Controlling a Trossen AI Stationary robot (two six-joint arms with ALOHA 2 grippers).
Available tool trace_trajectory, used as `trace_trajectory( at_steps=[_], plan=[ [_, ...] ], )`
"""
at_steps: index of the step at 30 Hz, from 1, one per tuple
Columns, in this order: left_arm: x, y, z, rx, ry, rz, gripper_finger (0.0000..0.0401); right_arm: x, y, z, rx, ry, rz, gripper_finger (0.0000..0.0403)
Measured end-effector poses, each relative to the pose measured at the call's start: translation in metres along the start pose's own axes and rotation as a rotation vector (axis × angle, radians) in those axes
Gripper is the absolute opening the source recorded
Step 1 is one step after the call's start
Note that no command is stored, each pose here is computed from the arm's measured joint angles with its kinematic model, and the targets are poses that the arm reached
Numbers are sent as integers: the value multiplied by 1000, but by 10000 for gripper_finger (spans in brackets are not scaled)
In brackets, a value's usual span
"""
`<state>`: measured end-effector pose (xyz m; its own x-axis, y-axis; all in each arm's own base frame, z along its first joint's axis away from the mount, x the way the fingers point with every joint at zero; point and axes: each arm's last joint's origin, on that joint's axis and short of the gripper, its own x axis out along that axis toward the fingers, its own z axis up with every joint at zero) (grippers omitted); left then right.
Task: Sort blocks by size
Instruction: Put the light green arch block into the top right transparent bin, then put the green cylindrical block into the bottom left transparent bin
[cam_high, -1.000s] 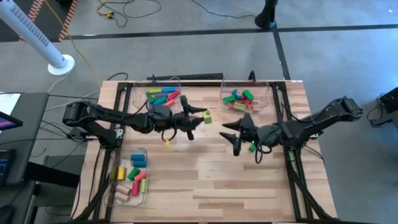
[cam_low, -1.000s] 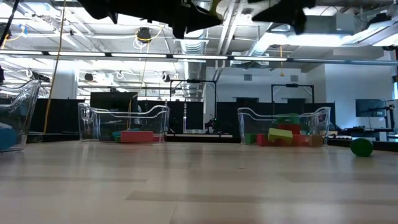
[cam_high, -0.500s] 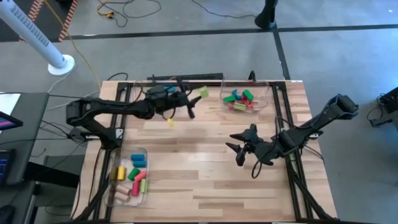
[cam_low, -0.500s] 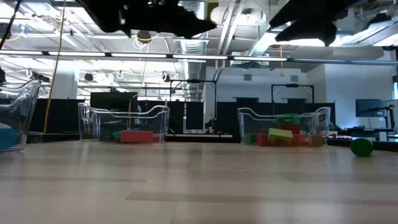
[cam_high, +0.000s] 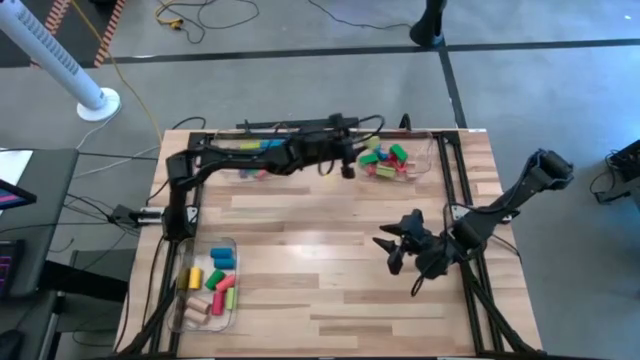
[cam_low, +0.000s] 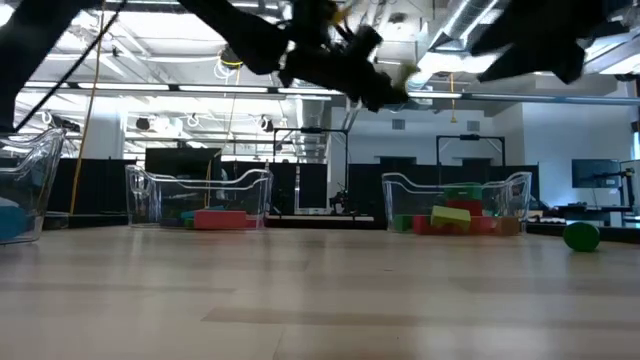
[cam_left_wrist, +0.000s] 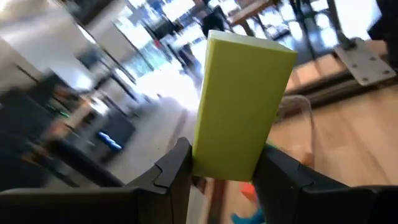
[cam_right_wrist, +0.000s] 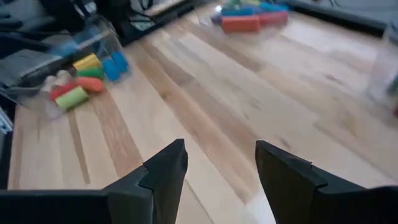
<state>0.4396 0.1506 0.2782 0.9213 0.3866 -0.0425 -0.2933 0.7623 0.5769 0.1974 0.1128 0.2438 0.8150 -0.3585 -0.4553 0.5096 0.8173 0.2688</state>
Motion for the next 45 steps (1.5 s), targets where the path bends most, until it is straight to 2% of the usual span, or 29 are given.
trace_trajectory(
  at_steps=[6,11,18,28,35,42,45],
  plan=[
    [35,18,-21,-150,153,-133,137,-10,-3,-12,39,41,-23,222],
    [56,27,-49,-264,298,-230,137,-16,0,-16,34,46,3,222],
    [68,28,-76,-426,333,-306,148,-19,2,-18,36,46,26,222],
    [67,30,-73,-483,300,-363,206,-20,1,-19,12,55,16,222],
    [66,28,-73,-496,306,-394,219,-27,-5,-29,-127,126,1,222],
    [63,21,-67,-536,333,-519,218,-30,-15,-37,-213,313,-15,222],
    [61,19,-55,-500,360,-563,218,-29,-26,-39,-229,413,-88,222]
  ],
)
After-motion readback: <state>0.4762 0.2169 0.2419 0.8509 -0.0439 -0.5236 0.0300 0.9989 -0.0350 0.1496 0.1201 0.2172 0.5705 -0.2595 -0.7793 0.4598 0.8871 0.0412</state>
